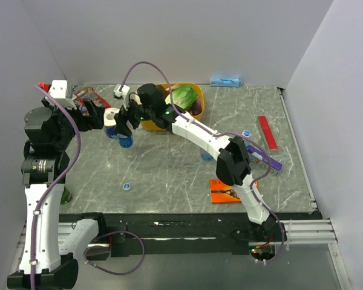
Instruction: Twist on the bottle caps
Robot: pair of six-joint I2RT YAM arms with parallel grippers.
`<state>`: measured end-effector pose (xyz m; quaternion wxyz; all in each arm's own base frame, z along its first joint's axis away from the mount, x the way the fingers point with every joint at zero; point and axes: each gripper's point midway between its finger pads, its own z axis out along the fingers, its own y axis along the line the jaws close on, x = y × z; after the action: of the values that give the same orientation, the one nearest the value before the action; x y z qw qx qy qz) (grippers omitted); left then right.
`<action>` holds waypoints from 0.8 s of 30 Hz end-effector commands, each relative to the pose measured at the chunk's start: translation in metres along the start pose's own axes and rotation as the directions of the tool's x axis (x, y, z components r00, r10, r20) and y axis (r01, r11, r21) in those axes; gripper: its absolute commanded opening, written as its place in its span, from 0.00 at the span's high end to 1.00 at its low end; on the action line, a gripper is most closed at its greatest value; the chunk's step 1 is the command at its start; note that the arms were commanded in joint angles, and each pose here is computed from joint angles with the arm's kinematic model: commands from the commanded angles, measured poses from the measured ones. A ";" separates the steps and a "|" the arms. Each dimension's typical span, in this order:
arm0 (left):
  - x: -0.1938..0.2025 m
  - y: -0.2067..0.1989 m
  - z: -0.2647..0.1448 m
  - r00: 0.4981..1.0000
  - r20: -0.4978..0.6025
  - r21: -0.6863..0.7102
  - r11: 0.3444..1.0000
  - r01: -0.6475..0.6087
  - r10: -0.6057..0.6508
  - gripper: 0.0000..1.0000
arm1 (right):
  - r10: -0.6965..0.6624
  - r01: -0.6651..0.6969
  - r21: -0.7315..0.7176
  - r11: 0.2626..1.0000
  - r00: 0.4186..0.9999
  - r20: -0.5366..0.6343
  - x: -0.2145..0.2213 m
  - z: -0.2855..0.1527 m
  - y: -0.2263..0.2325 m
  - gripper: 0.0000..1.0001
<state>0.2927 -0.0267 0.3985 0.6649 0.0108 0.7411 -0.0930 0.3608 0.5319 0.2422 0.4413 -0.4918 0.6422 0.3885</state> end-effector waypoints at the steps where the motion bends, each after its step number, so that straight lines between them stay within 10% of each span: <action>1: -0.001 -0.006 -0.003 1.000 -0.001 0.027 0.999 0.019 -0.019 0.04 | -0.016 0.016 0.012 1.000 0.999 0.049 -0.008 0.014 -0.006 0.15; 9: 0.000 -0.006 0.001 1.000 -0.003 0.031 0.999 0.015 -0.015 0.04 | -0.017 0.017 -0.002 1.000 0.999 0.037 0.002 0.021 -0.004 0.32; 24: 0.016 -0.025 0.023 0.999 0.004 0.190 0.981 -0.037 0.037 0.04 | -0.048 0.049 -0.115 0.992 0.999 0.018 -0.015 -0.025 0.027 0.92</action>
<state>0.3017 -0.0385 0.3731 0.6435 0.0324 0.7553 -0.1202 0.3557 0.5406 0.2072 0.4139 -0.5101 0.6398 0.3989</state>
